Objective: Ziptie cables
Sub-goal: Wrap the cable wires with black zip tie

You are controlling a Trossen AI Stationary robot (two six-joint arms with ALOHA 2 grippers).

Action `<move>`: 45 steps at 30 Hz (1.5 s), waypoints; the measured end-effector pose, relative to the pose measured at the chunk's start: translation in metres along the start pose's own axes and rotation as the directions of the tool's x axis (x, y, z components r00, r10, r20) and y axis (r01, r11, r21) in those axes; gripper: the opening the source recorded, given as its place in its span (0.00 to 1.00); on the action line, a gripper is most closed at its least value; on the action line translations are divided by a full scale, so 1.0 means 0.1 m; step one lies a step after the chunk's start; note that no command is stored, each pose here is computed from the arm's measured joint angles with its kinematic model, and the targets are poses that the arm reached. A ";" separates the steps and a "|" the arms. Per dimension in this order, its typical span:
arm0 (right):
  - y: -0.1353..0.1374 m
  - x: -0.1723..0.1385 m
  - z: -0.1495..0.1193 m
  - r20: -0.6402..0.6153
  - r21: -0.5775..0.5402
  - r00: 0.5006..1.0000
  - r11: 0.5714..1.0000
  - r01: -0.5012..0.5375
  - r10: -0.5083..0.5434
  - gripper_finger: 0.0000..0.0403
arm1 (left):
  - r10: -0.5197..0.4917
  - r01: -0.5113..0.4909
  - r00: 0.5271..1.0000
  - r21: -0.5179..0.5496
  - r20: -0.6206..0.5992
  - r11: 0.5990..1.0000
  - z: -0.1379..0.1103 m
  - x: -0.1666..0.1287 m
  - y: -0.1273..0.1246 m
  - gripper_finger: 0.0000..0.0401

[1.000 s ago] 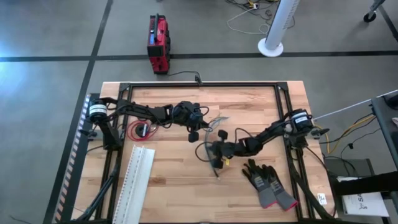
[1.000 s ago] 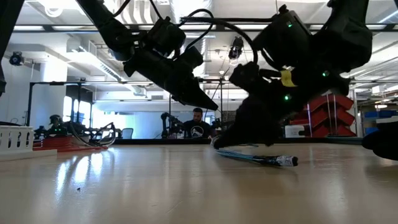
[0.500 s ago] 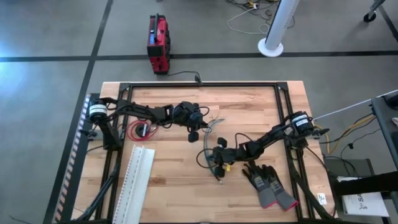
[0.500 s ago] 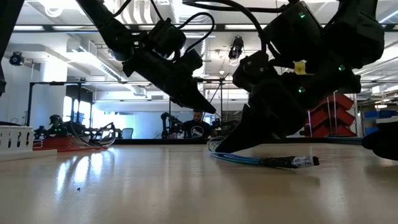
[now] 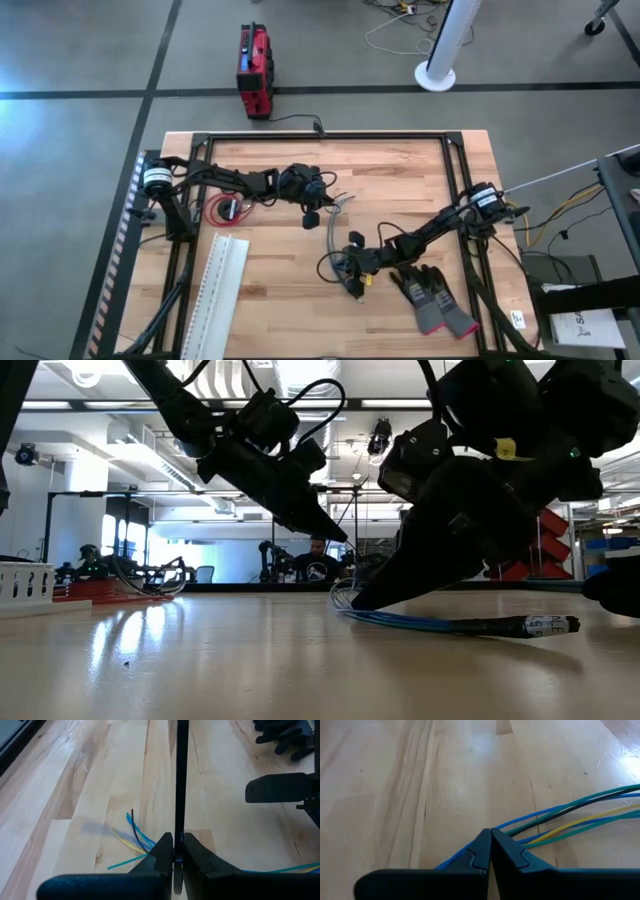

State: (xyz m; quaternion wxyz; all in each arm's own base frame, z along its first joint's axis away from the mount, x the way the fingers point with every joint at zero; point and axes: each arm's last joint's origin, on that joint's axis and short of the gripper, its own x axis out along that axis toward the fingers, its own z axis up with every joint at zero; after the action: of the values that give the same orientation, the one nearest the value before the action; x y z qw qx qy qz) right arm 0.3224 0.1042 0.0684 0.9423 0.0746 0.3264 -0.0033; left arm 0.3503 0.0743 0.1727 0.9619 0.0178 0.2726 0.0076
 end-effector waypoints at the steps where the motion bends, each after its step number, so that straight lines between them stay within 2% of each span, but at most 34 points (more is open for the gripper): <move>1: 0.00 0.00 0.00 0.000 0.002 1.000 1.000 0.000 0.000 0.00 | 0.000 0.000 1.000 0.000 0.000 1.000 0.00 0.00 0.00 0.01; 6: 0.01 -0.04 0.06 0.018 -0.004 1.000 1.000 -0.003 0.003 0.00 | 0.000 0.000 1.000 0.000 -0.001 1.000 0.00 0.00 0.00 0.01; 11: 0.01 -0.24 0.29 0.064 -0.039 0.998 0.999 0.006 -0.003 0.03 | -0.003 0.003 1.000 0.000 -0.005 1.000 0.00 0.00 -0.01 0.01; 13: -0.05 -0.35 0.39 0.071 -0.054 0.995 0.996 0.071 -0.067 0.08 | -0.004 0.004 1.000 0.000 -0.005 1.000 0.00 0.00 -0.01 0.01; 15: -0.10 -0.48 0.50 0.122 -0.062 0.974 0.977 0.202 -0.193 0.14 | -0.005 0.005 1.000 0.001 -0.005 1.000 0.00 0.00 -0.01 0.01; 18: -0.16 -0.68 0.62 0.228 -0.080 0.893 0.906 0.415 -0.389 0.22 | -0.007 0.007 1.000 0.002 -0.005 1.000 0.00 0.00 -0.02 0.01; 20: -0.23 -0.76 0.65 0.261 -0.097 0.862 0.877 0.471 -0.434 0.26 | -0.007 0.007 1.000 0.002 -0.005 1.000 0.00 0.00 -0.02 0.01; 23: -0.44 -0.80 0.61 0.256 -0.057 0.846 0.866 0.496 -0.468 0.30 | -0.007 0.007 1.000 0.003 -0.004 1.000 0.00 0.00 -0.02 0.01; 26: -0.68 -0.78 0.53 0.257 -0.003 0.858 0.887 0.462 -0.445 0.32 | -0.007 0.007 1.000 0.002 -0.003 1.000 0.00 0.00 -0.02 0.01; 28: -0.81 -0.76 0.52 0.301 0.017 0.869 0.913 0.407 -0.393 0.33 | -0.007 0.007 1.000 0.003 0.000 1.000 0.00 0.00 -0.02 0.01; 35: -1.27 -0.55 0.46 0.381 -0.012 0.894 0.966 0.259 -0.235 0.30 | -0.007 0.007 1.000 0.004 0.003 1.000 0.01 0.00 -0.02 0.01; 40: -1.38 -0.39 0.45 0.426 -0.028 0.891 0.982 0.185 -0.155 0.25 | -0.007 0.007 1.000 0.002 -0.006 1.000 0.00 0.00 -0.02 0.01; 45: -1.39 -0.33 0.43 0.434 -0.030 0.885 0.979 0.201 -0.169 0.19 | -0.005 0.005 1.000 0.000 -0.013 1.000 -0.02 0.00 -0.02 0.01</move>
State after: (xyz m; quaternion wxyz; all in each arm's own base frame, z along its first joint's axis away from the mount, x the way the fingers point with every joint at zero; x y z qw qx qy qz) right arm 0.3148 -0.0412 0.1025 0.9884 0.0059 0.1165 -0.0974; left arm 0.3493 0.0724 0.1706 0.9601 0.0172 0.2791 0.0050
